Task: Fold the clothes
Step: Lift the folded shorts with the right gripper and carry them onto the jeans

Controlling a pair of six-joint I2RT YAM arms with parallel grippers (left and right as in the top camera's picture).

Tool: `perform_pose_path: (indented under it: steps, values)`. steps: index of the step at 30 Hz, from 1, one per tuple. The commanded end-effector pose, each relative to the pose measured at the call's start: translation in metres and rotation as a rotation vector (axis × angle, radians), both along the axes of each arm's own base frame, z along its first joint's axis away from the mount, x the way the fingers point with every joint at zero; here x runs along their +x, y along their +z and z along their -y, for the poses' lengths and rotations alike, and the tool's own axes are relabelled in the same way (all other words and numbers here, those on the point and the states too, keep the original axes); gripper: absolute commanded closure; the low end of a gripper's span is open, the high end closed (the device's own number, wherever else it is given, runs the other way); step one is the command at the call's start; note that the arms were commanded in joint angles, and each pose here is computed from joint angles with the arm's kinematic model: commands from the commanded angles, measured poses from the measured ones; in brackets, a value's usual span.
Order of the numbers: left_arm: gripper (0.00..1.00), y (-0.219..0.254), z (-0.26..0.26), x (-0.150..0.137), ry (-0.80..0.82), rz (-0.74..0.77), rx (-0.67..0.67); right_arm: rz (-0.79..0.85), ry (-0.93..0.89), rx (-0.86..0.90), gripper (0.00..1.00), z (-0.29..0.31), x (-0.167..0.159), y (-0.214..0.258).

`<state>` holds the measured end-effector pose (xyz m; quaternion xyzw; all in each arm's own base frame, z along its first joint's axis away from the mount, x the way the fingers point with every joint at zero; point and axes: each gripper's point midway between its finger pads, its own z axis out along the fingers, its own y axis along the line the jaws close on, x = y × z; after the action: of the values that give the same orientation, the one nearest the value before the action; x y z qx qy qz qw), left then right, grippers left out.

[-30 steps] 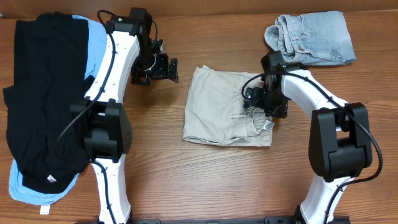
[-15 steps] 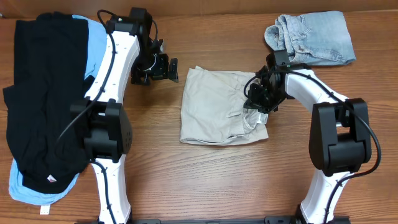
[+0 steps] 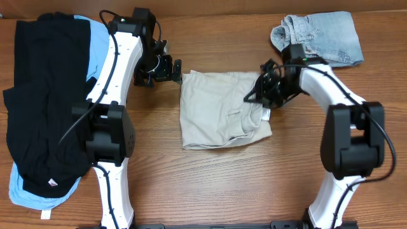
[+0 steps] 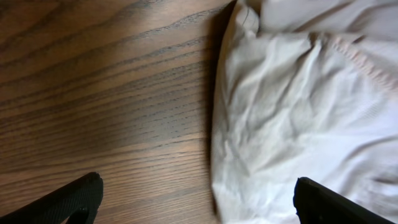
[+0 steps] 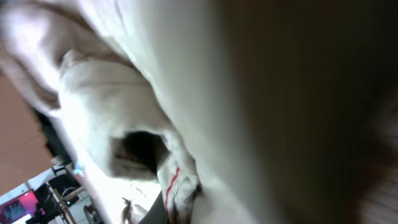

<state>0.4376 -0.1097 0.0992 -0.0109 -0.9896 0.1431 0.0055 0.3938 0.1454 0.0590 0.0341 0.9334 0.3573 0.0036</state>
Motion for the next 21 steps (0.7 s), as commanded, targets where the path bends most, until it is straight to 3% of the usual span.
perform_pose_path:
  steps: [1, 5, 15, 21]
  values:
    - [0.0, 0.011, 0.003, 0.004, -0.025, 0.042, 0.001, 0.235, -0.025, 0.119, 0.96, -0.001, 0.025, 0.1]
    - [0.0, 0.011, 0.003, 0.005, -0.025, 0.046, 0.0, 0.31, -0.117, 0.139, 0.96, 0.013, 0.037, 0.136]
    - [0.0, 0.011, 0.002, 0.006, -0.024, 0.047, 0.003, 0.408, -0.213, 0.25, 0.96, 0.037, 0.06, 0.175]
    - [0.0, 0.011, 0.002, 0.006, -0.024, 0.049, 0.003, 0.581, -0.291, 0.343, 0.96, 0.065, 0.08, 0.233]
